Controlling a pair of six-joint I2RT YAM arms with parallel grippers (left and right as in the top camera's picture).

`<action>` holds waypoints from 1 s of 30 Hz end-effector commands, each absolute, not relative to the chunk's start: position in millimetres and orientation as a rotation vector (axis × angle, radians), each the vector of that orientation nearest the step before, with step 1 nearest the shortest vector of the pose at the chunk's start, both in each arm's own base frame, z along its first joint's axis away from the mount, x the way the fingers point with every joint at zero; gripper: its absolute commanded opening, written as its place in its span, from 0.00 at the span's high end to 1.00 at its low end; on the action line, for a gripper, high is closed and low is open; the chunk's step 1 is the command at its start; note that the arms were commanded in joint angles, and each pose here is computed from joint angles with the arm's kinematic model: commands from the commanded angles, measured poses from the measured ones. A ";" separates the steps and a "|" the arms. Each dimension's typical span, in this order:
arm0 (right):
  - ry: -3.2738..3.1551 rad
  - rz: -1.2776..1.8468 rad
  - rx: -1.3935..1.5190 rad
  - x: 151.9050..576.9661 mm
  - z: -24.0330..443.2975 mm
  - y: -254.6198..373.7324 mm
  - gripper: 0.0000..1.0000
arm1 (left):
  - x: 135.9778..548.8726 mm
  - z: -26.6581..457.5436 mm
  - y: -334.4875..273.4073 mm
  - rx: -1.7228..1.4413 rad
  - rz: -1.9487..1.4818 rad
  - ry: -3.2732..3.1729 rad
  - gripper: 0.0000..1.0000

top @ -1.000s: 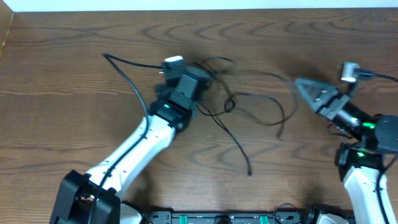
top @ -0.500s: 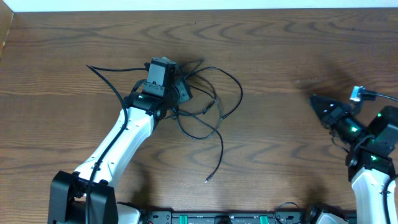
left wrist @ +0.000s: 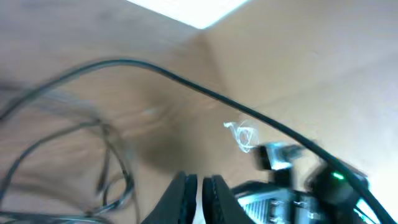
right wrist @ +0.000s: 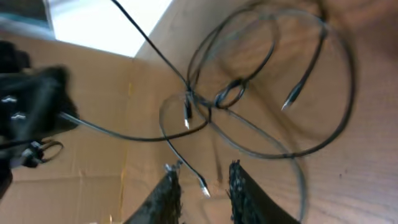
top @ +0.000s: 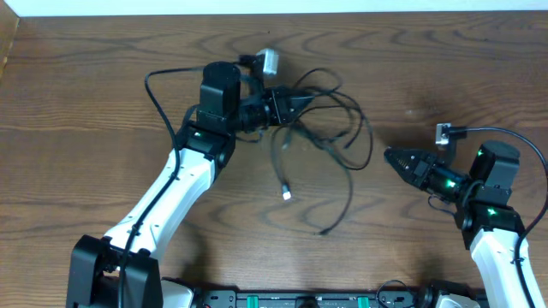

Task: Untangle cables

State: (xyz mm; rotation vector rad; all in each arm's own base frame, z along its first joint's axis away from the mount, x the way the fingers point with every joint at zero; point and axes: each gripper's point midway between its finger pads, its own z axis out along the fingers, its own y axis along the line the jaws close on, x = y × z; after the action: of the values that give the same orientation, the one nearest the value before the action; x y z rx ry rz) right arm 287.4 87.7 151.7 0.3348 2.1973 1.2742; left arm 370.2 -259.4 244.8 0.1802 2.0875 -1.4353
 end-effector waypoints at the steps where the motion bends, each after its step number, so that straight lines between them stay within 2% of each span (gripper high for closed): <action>1: 2.228 1.248 0.277 281.9 147.3 93.2 0.67 | 343.0 282.4 -278.8 0.278 -1.682 2.020 0.92; 2: 2.241 1.250 0.283 280.2 145.3 94.4 0.62 | 342.6 289.0 -281.2 0.266 -1.709 2.003 0.92; 5: 2.257 1.255 0.283 277.6 142.8 97.5 0.57 | 340.2 305.0 -286.9 0.260 -1.764 1.952 0.92; 15: 2.299 1.211 0.312 278.3 135.3 104.7 0.50 | 321.3 353.6 -303.5 0.297 -1.930 1.787 0.92; 27: 2.397 1.125 0.285 269.0 118.4 121.7 0.48 | 317.8 357.8 -306.0 0.316 -1.939 1.767 0.92; 30: 2.467 1.046 0.378 262.9 102.7 112.7 0.54 | 317.8 357.7 -306.0 0.316 -1.938 1.768 0.92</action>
State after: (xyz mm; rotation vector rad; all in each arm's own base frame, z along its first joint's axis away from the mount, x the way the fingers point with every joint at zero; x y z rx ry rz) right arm 261.7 122.9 112.5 0.3105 2.4346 1.1519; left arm 323.3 -306.3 345.8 0.2792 1.7953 -1.9277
